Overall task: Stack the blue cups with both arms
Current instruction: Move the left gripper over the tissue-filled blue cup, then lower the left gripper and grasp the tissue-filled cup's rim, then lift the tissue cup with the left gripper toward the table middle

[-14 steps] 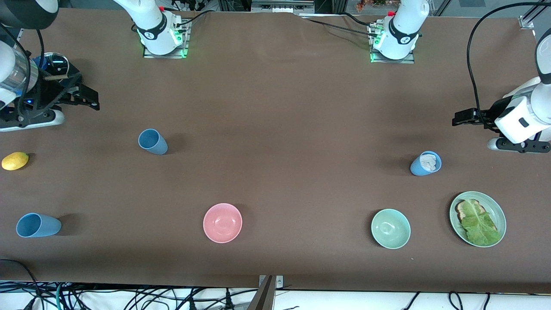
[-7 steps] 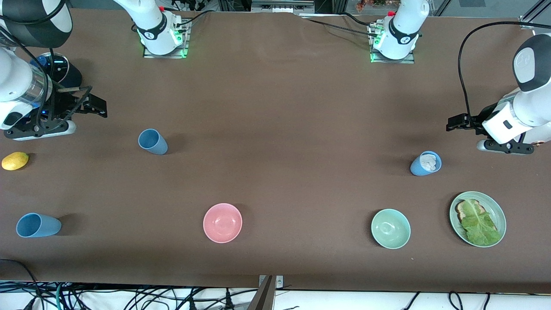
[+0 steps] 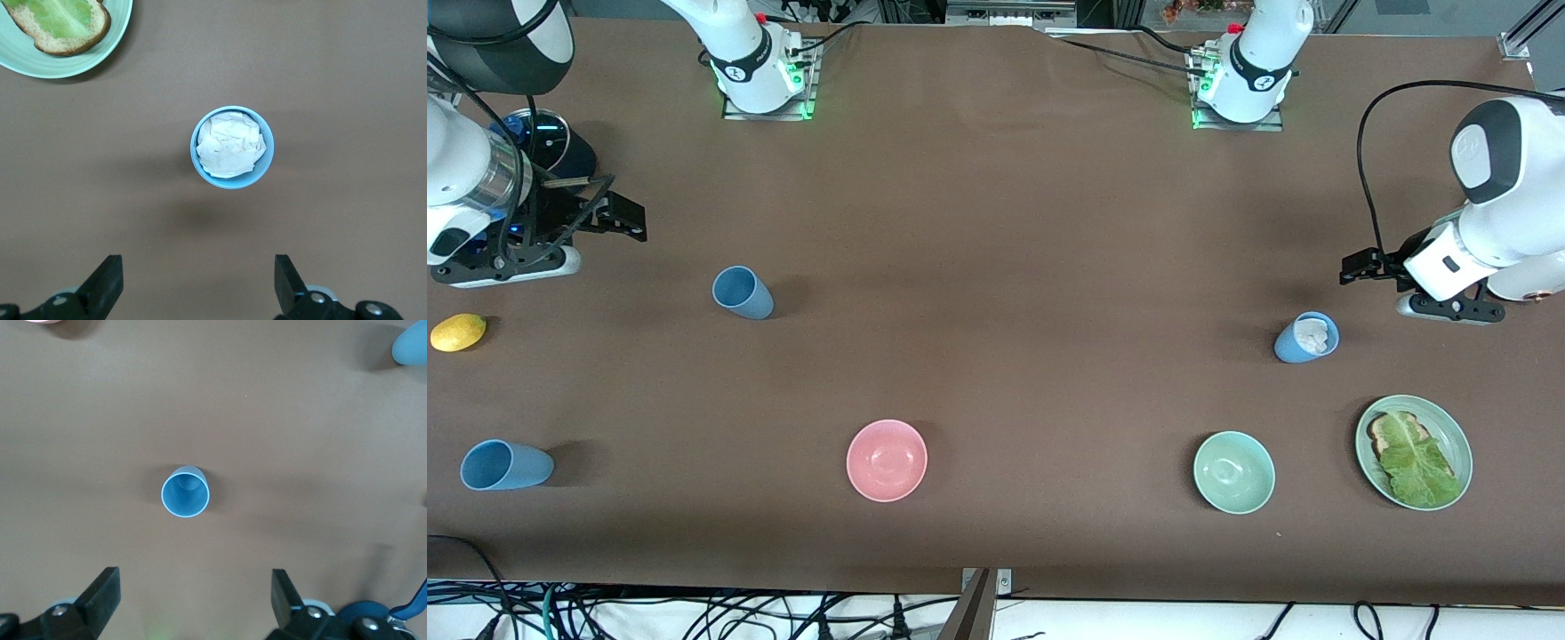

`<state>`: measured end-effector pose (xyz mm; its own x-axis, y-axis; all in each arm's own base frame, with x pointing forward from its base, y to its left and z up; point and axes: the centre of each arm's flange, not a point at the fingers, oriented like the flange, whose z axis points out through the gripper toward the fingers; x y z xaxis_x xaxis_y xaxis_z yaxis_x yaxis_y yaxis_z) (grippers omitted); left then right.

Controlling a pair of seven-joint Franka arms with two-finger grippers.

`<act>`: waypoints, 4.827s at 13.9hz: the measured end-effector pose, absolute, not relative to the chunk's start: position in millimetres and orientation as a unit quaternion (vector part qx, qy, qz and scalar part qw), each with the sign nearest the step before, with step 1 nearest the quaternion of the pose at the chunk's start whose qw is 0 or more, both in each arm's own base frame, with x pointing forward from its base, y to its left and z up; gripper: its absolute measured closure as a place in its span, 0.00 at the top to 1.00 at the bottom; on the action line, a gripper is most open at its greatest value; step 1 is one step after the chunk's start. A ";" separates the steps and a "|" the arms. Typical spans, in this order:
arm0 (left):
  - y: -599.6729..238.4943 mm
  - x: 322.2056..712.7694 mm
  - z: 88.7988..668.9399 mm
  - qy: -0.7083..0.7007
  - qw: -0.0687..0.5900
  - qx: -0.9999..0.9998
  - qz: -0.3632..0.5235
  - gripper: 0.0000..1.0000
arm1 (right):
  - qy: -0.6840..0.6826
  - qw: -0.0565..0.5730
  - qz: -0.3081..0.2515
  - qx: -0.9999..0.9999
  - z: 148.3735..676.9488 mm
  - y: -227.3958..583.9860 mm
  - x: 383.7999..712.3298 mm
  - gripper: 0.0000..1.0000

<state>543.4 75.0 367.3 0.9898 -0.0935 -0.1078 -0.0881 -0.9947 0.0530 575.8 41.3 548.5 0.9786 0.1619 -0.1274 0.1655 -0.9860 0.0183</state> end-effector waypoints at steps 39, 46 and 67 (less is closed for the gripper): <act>73.7 578.2 232.3 -0.049 0.012 0.999 0.020 0.06 | 0.086 0.014 -0.061 0.994 546.8 43.9 576.5 1.00; 67.0 580.5 253.6 -0.061 0.017 0.998 0.004 0.06 | 0.090 0.007 -0.037 0.995 573.8 49.7 567.7 1.00; -173.1 595.0 495.5 0.094 0.027 0.993 -0.068 0.06 | 0.090 0.004 -0.028 0.996 606.4 48.5 551.8 1.00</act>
<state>595.0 -173.1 495.5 0.9729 0.1832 -0.1411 0.1907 -0.9808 0.0413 551.8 48.5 606.4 0.9821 0.1797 -0.0561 0.1801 -0.9836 0.0026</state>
